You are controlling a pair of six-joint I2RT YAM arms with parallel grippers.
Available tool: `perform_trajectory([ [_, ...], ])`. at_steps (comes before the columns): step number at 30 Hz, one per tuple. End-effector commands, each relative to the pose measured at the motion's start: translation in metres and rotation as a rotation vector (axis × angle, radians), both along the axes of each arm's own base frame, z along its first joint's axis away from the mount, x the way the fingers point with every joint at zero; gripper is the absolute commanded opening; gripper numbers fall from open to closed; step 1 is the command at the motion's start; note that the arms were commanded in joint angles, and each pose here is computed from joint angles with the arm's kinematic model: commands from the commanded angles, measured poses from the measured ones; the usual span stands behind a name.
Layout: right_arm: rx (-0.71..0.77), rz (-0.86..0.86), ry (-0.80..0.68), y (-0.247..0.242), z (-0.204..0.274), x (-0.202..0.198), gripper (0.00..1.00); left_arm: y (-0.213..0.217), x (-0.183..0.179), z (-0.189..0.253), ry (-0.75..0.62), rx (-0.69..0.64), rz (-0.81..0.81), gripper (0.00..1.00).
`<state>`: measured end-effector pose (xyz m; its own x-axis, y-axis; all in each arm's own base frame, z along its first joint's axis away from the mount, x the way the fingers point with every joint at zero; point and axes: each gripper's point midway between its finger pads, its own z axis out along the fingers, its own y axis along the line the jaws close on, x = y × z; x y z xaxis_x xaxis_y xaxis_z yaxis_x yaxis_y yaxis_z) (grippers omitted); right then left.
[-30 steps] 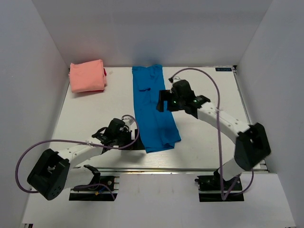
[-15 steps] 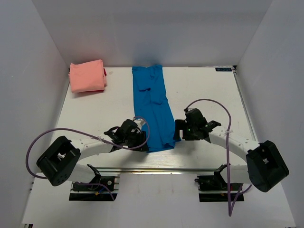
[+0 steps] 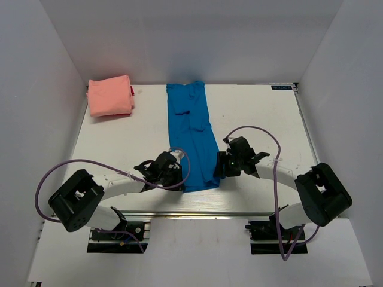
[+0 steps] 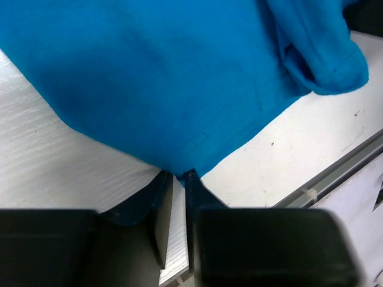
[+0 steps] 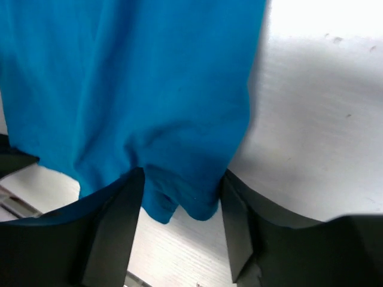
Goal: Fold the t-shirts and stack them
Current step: Grab the bottom of the folded rectangular tshirt with both arms
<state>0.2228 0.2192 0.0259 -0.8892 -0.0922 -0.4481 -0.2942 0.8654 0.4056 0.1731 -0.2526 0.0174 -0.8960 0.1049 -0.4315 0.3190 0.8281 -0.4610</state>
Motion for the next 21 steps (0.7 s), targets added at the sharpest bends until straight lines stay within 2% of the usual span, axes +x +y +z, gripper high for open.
perform_trajectory([
  [1,0.021,0.034,0.038,0.001,-0.004,-0.016,0.56,0.011,-0.007,-0.009,0.02,0.063,0.009,0.2],
  [4,0.043,0.052,0.051,0.003,-0.005,-0.022,0.54,0.008,-0.004,-0.007,0.008,0.05,0.009,0.15],
  [5,0.049,0.056,0.062,0.003,-0.007,-0.026,0.54,0.006,-0.004,-0.006,0.007,0.036,0.003,0.06],
  [7,0.064,0.066,0.059,0.006,-0.008,-0.024,0.52,0.005,-0.005,-0.005,0.012,0.031,-0.003,0.0],
  [9,0.062,0.067,0.071,0.007,-0.011,-0.024,0.48,0.002,-0.005,-0.004,0.011,0.019,-0.008,0.0],
  [11,0.084,0.077,0.084,0.011,-0.011,-0.027,0.32,-0.002,-0.008,-0.002,0.01,0.005,-0.025,0.0],
  [12,0.079,0.067,0.095,0.009,-0.015,-0.029,0.18,-0.002,-0.008,-0.002,0.01,0.005,-0.025,0.0],
  [13,0.079,0.062,0.094,0.008,-0.014,-0.03,0.0,-0.001,-0.01,-0.001,0.013,-0.002,-0.03,0.0],
  [18,0.053,0.029,0.081,-0.005,-0.002,-0.039,0.0,-0.002,-0.017,0.018,-0.009,-0.053,-0.06,0.0],
  [21,0.096,0.056,0.081,-0.005,0.012,-0.054,0.0,-0.001,-0.028,0.032,-0.022,-0.083,-0.106,0.0],
])
